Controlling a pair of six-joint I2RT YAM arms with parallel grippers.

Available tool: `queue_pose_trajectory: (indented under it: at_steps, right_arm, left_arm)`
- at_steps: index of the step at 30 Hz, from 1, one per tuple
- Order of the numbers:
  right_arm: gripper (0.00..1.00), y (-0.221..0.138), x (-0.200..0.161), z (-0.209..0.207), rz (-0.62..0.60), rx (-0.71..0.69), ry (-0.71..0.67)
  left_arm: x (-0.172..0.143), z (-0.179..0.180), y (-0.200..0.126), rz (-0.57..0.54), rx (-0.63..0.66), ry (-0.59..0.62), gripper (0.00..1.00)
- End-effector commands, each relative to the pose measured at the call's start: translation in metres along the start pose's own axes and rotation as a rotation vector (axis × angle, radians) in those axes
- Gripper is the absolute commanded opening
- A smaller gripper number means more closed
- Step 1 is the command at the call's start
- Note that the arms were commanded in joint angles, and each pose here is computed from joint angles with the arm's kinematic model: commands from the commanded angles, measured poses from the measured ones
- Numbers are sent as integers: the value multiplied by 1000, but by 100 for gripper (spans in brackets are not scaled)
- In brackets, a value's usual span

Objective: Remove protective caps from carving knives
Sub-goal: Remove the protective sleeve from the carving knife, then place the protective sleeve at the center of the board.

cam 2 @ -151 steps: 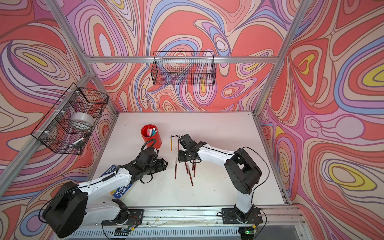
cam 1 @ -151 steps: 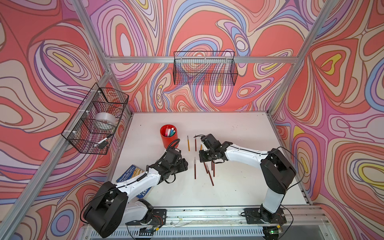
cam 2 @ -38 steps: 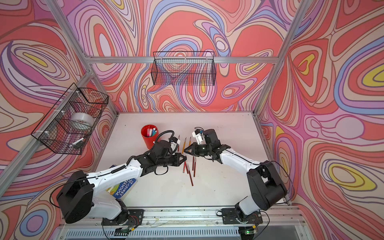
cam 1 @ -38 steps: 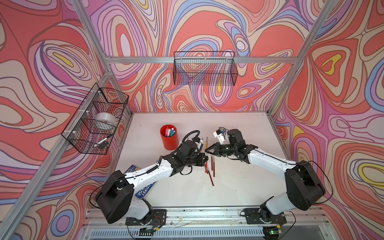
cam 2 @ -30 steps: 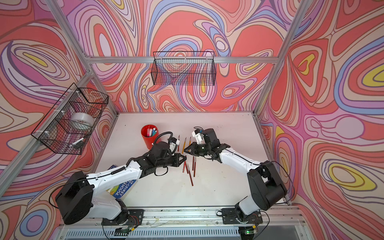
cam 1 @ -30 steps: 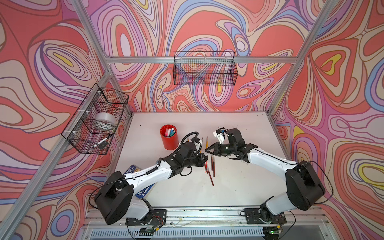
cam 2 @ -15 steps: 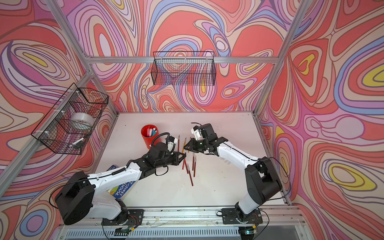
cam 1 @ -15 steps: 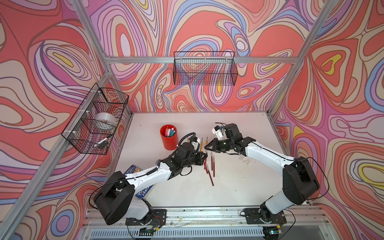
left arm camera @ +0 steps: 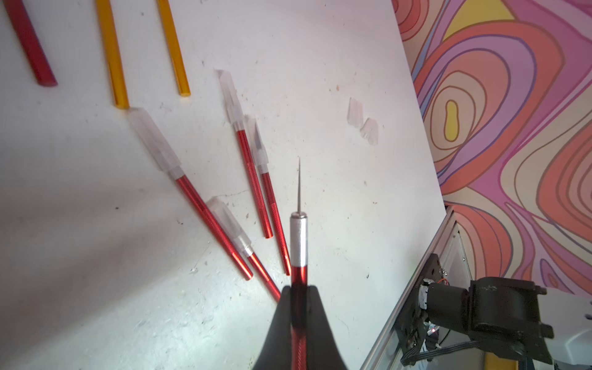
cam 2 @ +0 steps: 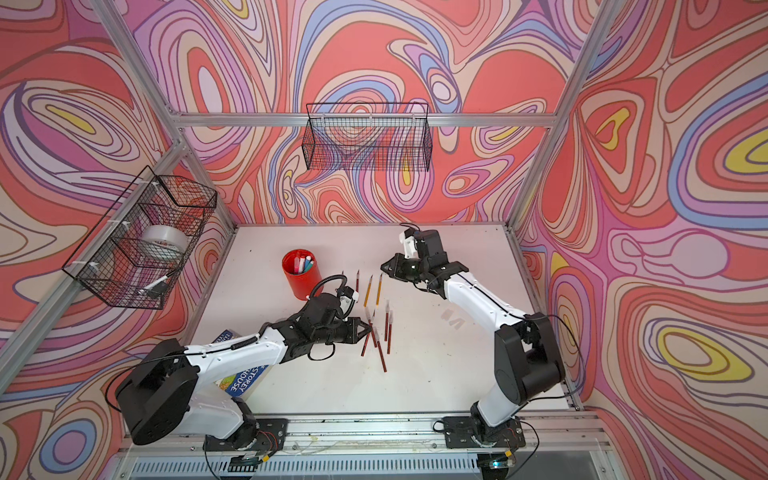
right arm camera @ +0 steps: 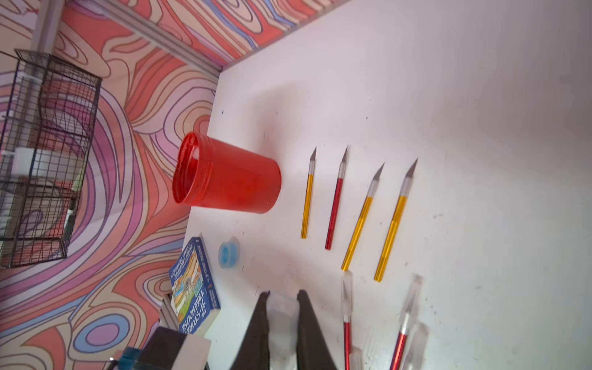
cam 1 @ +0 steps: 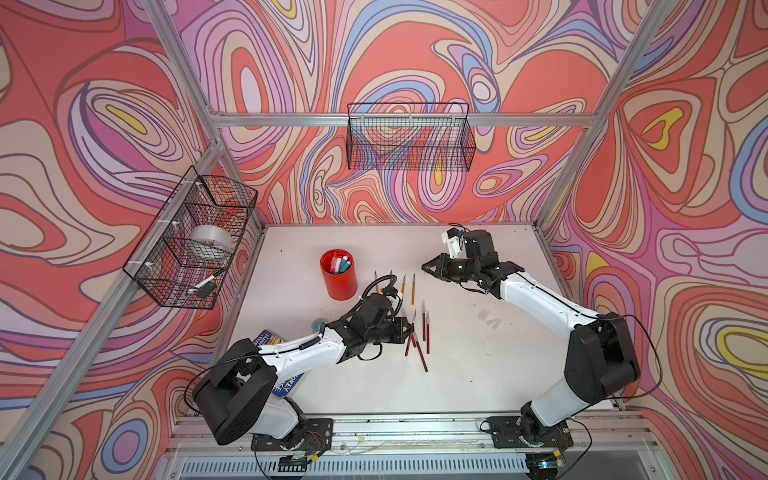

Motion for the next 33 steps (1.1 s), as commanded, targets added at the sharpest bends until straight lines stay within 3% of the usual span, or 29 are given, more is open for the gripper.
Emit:
queue_pose_trajectory:
  at_steps: [1,5,8,14,22,28,33]
  right_arm:
    - [0,3,15,-4,-37,-13,-25]
    - [0,1,22,-13,-44,-43,-26]
    - [0,-3,14,-33,-23,-161,-35]
    - [0,-24,-32,-89,90,-469,-54]
    - [0,-78,-98,-153,213,-816,-12]
    - [0,-104,-140,-192,307,-862,111]
    - [0,-109,-153,-203,322,-859,157]
  left_arm:
    - [-5,2,0,25,5,-15,0]
    - [-5,3,0,22,6,-21,0]
    - [-2,2,-3,8,9,-17,0]
    - [12,-7,-16,-44,44,36,0]
    - [25,-10,-27,-90,104,80,0]
    - [28,-11,-25,-93,109,80,0]
    - [29,-13,-22,-85,106,77,0]
Point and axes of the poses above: each gripper's point midway between its finger pads, its own y axis out along the fingers, its own z axis along the line the jaws close on, x = y × z, the point moved 1 cm from there along -y, back along the fingers, and after that the axes turned 12 degrees about -y, right-handed, at the moved point
